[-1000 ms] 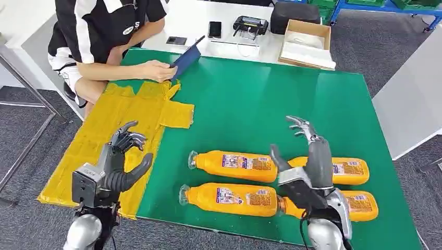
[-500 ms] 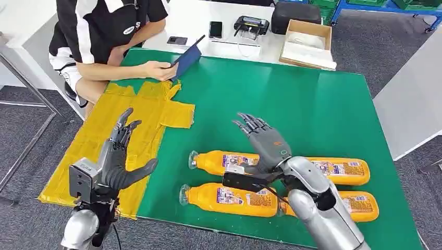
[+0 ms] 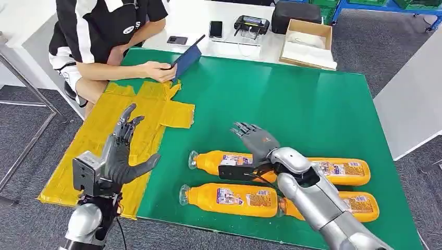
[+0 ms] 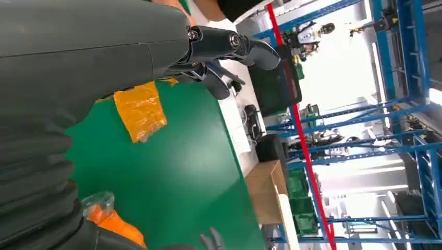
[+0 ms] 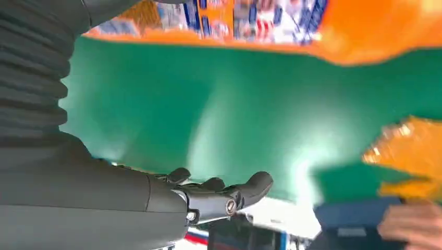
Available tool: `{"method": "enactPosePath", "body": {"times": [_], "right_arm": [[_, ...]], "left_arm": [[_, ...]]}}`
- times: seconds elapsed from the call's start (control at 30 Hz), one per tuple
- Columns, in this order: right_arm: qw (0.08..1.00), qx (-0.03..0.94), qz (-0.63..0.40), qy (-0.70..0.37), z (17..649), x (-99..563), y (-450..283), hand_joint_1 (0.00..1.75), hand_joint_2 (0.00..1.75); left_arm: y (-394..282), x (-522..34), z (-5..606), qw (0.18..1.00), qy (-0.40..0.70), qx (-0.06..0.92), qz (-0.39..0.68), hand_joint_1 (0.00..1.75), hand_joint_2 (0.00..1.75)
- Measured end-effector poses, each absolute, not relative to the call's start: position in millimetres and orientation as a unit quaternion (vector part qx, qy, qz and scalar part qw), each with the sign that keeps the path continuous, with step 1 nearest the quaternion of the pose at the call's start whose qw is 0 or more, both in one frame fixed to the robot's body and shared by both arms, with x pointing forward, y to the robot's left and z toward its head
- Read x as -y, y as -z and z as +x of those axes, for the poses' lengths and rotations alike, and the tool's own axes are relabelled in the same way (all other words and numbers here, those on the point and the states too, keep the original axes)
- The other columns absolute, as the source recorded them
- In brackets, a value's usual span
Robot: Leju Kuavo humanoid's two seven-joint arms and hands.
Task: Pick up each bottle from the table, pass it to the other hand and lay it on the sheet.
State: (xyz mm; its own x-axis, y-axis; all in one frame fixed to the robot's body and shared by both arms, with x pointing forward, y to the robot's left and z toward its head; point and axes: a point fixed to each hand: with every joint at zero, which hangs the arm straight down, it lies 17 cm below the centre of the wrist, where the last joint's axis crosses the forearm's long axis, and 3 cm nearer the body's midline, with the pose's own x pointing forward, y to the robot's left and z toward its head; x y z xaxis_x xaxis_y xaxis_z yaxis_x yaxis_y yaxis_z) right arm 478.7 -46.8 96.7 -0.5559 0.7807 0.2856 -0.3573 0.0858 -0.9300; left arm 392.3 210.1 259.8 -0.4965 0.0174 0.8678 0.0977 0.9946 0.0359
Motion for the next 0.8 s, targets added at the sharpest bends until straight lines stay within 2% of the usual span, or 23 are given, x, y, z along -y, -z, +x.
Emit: {"method": "enactPosePath", "body": {"times": [0.23, 0.43, 0.8], "right_arm": [[0.451, 0.578, -0.168, -0.659, 481.2, 45.6, -81.2, 0.00, 1.75], [0.483, 0.581, -0.074, -0.651, 461.9, 32.3, -70.1, 0.00, 1.75], [0.513, 0.548, -0.073, -0.657, 459.7, 38.4, -45.1, 0.00, 1.75]], "left_arm": [[-255.2, -211.7, 394.9, 0.506, 0.035, 0.861, -0.033, 0.00, 1.75], [-254.9, -207.3, 399.0, 0.506, 0.031, 0.861, -0.046, 0.00, 1.75], [-249.9, -203.3, 407.0, 0.511, 0.030, 0.857, -0.052, 0.00, 1.75]]}}
